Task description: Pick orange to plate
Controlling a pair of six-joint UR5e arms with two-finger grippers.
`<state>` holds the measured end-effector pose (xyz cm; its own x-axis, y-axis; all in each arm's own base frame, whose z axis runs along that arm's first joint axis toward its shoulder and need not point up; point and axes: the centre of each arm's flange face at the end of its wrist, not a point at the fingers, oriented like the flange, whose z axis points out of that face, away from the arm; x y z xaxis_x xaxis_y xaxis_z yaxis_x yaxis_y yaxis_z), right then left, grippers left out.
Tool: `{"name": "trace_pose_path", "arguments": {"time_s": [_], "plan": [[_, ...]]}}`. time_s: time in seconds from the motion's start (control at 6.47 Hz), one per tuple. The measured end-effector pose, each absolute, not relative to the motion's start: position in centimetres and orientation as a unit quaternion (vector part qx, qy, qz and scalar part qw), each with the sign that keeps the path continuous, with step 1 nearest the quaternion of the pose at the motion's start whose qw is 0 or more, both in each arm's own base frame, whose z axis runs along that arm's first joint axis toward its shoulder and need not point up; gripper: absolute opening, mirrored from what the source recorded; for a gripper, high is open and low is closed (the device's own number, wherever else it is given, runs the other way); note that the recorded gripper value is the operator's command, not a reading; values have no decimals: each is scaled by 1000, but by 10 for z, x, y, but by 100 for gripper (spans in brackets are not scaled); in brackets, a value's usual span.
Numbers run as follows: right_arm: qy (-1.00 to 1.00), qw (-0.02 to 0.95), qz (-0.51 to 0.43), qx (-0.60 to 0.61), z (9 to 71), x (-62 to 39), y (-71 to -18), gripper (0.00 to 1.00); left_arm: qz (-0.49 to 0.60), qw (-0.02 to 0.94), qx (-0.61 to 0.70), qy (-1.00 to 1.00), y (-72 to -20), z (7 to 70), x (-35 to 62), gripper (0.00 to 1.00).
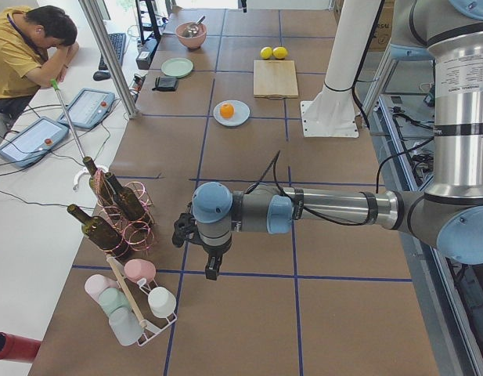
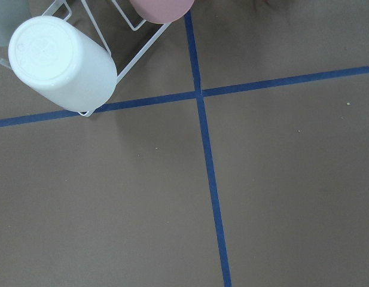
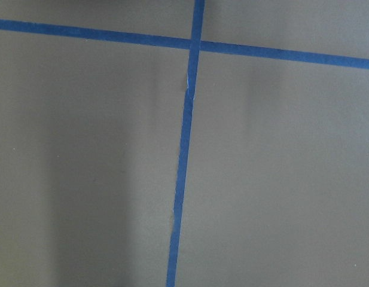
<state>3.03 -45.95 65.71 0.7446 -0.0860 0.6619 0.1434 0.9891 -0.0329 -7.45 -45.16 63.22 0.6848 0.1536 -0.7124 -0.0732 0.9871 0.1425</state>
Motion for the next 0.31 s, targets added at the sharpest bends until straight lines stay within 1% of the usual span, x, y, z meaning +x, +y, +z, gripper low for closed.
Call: {"name": "trace_pose_path", "arguments": {"time_s": [0.31], "plan": [[-352,933,-61,-41,657,30,-460,100,62,916,52,392,-452,631,-74,100]]}}
